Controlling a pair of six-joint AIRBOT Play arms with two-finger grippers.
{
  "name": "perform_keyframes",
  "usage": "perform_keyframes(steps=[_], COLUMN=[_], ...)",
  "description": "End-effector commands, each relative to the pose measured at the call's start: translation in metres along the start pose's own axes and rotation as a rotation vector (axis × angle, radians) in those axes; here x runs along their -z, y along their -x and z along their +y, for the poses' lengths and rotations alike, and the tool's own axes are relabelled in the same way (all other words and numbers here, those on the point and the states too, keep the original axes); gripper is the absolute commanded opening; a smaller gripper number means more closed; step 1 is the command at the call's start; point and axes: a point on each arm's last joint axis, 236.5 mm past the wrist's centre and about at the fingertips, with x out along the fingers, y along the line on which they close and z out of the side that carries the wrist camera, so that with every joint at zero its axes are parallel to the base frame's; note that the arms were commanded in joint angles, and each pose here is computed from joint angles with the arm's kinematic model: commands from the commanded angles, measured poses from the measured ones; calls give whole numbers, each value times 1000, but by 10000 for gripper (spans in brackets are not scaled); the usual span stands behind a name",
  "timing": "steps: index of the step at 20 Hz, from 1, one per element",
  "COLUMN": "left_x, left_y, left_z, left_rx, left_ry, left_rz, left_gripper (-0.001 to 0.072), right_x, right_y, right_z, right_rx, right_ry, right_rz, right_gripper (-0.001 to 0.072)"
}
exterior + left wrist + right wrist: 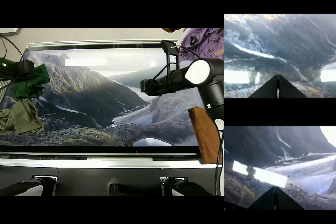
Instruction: Fold the clothes and pants, and hang the long-sleeved shirts on hangers.
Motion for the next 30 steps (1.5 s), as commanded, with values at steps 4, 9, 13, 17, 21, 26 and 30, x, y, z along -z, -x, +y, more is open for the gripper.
perform_keyframes(steps=[4, 9, 13, 17, 21, 26, 30], left_x=[0, 0, 0, 0, 0, 9, 41], left_y=[0, 0, 0, 0, 0, -2, -22], left_z=[0, 0, 0, 0, 0, 27, 131], left_rx=[0, 0, 0, 0, 0, -108, -393], left_ry=[0, 0, 0, 0, 0, 127, 235], left_rz=[0, 0, 0, 0, -1, 41, 140], left_gripper=[20, 20, 19, 19, 19, 720, 720], right_x=[0, 0, 0, 0, 0, -1, -1], right_y=[0, 0, 0, 0, 0, 0, 0], right_z=[1, 1, 1, 1, 1, 1, 1], right_rx=[-1, -1, -1, -1, -1, -2, -2], right_ry=[2, 2, 2, 2, 2, 1, 1], right_rz=[-1, -1, -1, -1, -1, -4, -4], right_gripper=[28, 28, 28, 28, 28, 28, 29])
